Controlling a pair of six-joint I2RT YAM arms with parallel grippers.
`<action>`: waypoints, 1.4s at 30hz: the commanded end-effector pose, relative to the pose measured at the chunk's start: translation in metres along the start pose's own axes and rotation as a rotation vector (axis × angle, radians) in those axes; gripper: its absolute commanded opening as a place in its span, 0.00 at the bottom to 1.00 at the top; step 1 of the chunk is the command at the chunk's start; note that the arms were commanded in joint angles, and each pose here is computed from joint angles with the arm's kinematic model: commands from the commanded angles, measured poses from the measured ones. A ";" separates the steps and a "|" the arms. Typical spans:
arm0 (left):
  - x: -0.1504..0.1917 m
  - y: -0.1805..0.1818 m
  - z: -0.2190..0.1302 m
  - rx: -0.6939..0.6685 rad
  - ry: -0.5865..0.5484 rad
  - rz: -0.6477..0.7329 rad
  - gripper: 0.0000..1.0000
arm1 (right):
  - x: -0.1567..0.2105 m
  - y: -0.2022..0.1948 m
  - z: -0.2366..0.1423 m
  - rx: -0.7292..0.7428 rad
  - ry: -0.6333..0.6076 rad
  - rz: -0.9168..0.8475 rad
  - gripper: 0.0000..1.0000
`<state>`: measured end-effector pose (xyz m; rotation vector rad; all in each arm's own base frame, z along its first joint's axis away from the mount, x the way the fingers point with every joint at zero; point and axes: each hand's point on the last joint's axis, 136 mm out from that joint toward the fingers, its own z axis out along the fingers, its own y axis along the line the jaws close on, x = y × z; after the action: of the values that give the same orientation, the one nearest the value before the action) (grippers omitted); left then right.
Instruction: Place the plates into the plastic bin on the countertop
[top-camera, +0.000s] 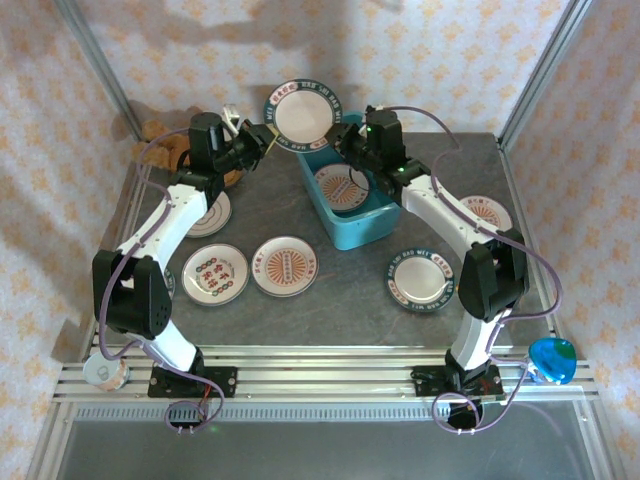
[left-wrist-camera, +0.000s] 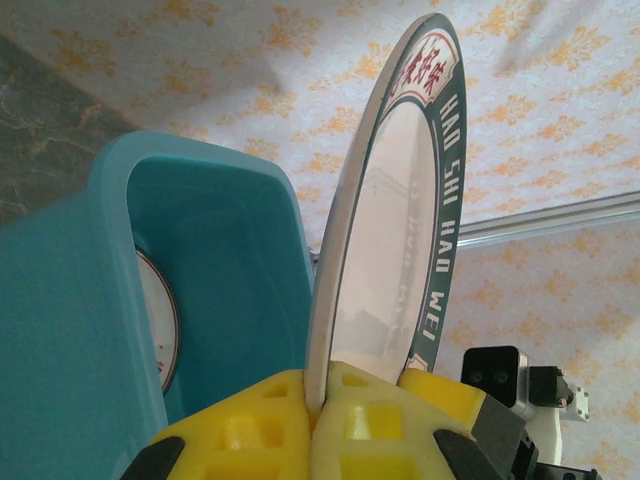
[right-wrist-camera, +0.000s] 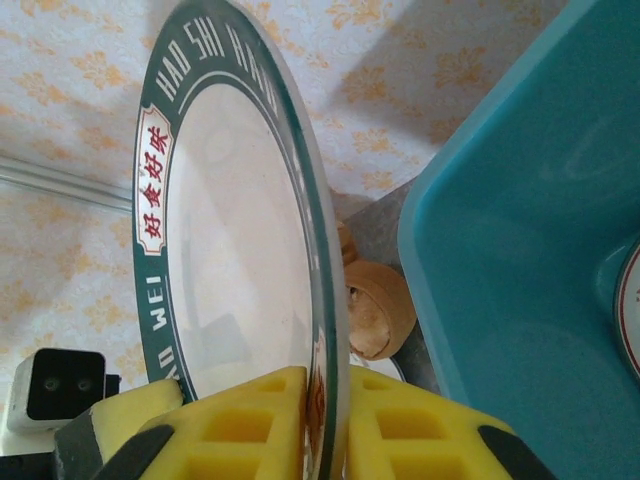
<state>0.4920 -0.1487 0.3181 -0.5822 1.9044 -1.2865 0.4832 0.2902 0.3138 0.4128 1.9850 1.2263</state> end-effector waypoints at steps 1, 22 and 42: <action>0.000 -0.038 -0.007 0.125 0.000 0.046 0.00 | -0.005 0.001 0.006 -0.033 -0.029 0.024 0.13; -0.017 -0.033 -0.005 0.047 -0.032 0.153 0.62 | -0.037 -0.032 -0.025 0.013 -0.204 0.217 0.00; -0.072 0.027 -0.007 -0.157 -0.195 0.163 0.65 | -0.030 -0.106 -0.064 0.413 -0.219 0.237 0.00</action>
<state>0.5271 -0.0912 0.3096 -0.6000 1.8713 -1.0142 0.4668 0.1880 0.2423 0.9328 2.0305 0.9064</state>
